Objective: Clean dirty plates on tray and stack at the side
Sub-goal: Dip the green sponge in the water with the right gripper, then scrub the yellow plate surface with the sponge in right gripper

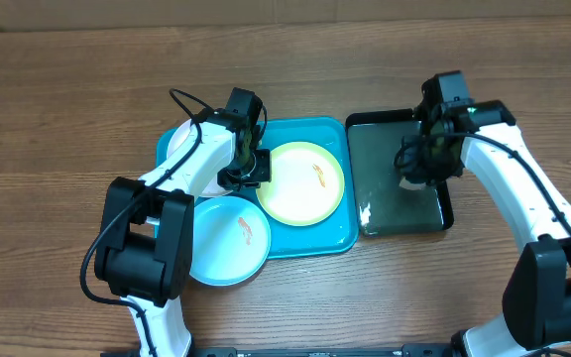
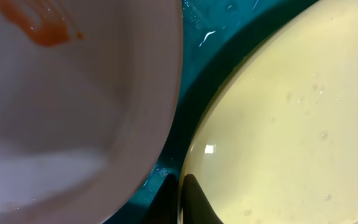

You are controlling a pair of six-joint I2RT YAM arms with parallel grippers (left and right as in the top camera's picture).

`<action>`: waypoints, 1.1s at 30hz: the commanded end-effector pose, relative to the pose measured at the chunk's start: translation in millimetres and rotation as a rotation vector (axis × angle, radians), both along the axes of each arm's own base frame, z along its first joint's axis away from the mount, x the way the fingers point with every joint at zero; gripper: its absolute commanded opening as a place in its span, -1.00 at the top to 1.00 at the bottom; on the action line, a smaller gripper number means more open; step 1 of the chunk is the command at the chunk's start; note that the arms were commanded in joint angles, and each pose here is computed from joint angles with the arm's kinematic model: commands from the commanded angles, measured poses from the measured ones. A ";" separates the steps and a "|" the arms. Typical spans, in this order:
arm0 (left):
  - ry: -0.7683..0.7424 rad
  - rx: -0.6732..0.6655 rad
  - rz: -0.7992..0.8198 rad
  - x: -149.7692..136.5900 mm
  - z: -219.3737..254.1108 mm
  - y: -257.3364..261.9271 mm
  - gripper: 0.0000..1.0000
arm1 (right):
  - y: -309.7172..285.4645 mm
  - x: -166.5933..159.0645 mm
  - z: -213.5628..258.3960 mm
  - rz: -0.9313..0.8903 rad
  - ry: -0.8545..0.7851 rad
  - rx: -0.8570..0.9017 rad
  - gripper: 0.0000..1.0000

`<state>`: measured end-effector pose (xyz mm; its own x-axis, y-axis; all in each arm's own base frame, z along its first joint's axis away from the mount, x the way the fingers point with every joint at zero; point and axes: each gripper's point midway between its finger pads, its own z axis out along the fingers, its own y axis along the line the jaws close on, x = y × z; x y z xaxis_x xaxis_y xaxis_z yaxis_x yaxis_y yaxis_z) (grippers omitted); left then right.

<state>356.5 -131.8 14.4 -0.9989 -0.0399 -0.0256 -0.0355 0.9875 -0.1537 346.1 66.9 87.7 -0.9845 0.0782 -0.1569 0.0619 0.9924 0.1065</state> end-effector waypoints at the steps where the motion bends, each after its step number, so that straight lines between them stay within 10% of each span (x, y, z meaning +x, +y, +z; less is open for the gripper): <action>1: 0.000 0.038 0.022 0.0 -3.5 10.4 0.92 | 1.9 -7.0 -9.1 -0.003 0.002 0.007 0.93; 21: 0.001 0.033 0.022 -0.1 -3.4 9.7 0.92 | 90.3 9.2 90.6 0.152 -0.085 0.396 0.93; 33: 0.002 0.034 0.022 -0.3 -3.5 9.8 0.92 | 159.4 4.0 61.2 0.272 -0.187 0.111 0.93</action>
